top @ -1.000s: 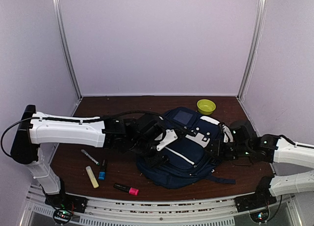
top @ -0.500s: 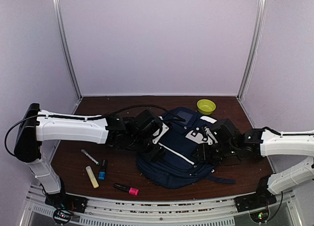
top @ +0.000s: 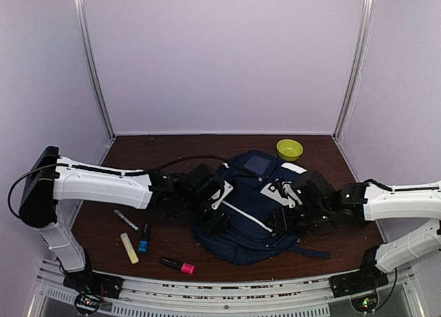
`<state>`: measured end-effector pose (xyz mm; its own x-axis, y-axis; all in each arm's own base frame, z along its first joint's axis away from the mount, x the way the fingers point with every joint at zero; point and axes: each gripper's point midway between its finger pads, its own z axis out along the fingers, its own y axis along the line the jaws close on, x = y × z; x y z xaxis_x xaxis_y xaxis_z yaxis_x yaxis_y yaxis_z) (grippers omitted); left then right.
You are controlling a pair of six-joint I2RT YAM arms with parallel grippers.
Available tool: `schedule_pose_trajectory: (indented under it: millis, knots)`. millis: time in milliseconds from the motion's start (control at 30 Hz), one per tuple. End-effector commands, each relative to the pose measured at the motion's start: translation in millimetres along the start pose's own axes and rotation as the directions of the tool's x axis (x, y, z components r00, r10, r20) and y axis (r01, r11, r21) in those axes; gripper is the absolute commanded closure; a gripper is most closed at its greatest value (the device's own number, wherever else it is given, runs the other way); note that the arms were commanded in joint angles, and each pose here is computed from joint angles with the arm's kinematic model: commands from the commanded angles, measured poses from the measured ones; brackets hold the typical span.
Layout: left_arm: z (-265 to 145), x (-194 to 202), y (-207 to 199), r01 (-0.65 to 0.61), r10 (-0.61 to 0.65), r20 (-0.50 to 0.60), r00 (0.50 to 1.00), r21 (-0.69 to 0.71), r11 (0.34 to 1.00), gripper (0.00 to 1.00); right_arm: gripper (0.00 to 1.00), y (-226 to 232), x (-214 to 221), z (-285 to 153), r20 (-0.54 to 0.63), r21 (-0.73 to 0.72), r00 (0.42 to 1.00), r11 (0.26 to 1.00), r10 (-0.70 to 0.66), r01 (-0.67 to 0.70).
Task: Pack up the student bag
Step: Adjust the student bag at the center of the board, then hold the student bag at the center of the board.
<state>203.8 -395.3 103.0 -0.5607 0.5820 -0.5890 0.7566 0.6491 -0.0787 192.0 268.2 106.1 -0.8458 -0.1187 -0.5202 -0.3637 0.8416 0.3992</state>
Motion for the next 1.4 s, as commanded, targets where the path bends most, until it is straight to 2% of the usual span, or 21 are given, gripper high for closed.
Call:
schedule_pose_trajectory:
  millis: [0, 133, 267, 367, 467, 600, 833, 1000, 1367]
  knots:
    - [-14, -9, -5, -0.004, 0.0, 0.079, 0.997, 0.052, 0.999, 0.38, 0.46, -20, -3, -20, 0.058, 0.09, 0.998, 0.996, 0.015, -0.02]
    - [-14, 1, -7, -0.045, 0.041, 0.062, 0.997, 0.064, 0.997, 0.38, 0.46, -50, 3, -33, 0.089, 0.223, 0.993, 0.97, 0.081, -0.099]
    - [-6, 15, -18, -0.108, 0.106, 0.03, 0.994, 0.06, 0.992, 0.4, 0.48, -66, 19, -33, 0.082, 0.262, 0.985, 0.951, 0.151, -0.167]
    - [2, 23, -23, -0.111, 0.111, 0.011, 0.994, 0.063, 0.992, 0.41, 0.49, -83, 23, -37, 0.125, 0.311, 0.975, 0.926, 0.184, -0.215]
    - [11, 34, -22, -0.112, 0.113, -0.02, 0.993, 0.051, 0.992, 0.44, 0.51, -73, 22, -36, 0.122, 0.25, 0.969, 0.938, 0.216, -0.241]
    - [19, 52, -23, -0.152, 0.151, -0.051, 0.987, 0.003, 0.988, 0.45, 0.52, -48, 32, -20, 0.058, 0.114, 0.964, 0.957, 0.26, -0.265]
    - [28, 70, -35, -0.192, 0.19, -0.077, 0.979, -0.014, 0.981, 0.46, 0.53, -1, 31, -8, 0.03, -0.081, 0.949, 0.947, 0.315, -0.312]
    - [27, 67, -31, -0.199, 0.196, -0.067, 0.978, -0.04, 0.979, 0.46, 0.54, 9, 44, 5, -0.018, -0.078, 0.948, 0.945, 0.318, -0.319]
    - [27, 69, -31, -0.192, 0.19, -0.061, 0.98, -0.036, 0.981, 0.47, 0.64, 8, 70, 22, -0.088, 0.002, 0.955, 0.959, 0.284, -0.285]
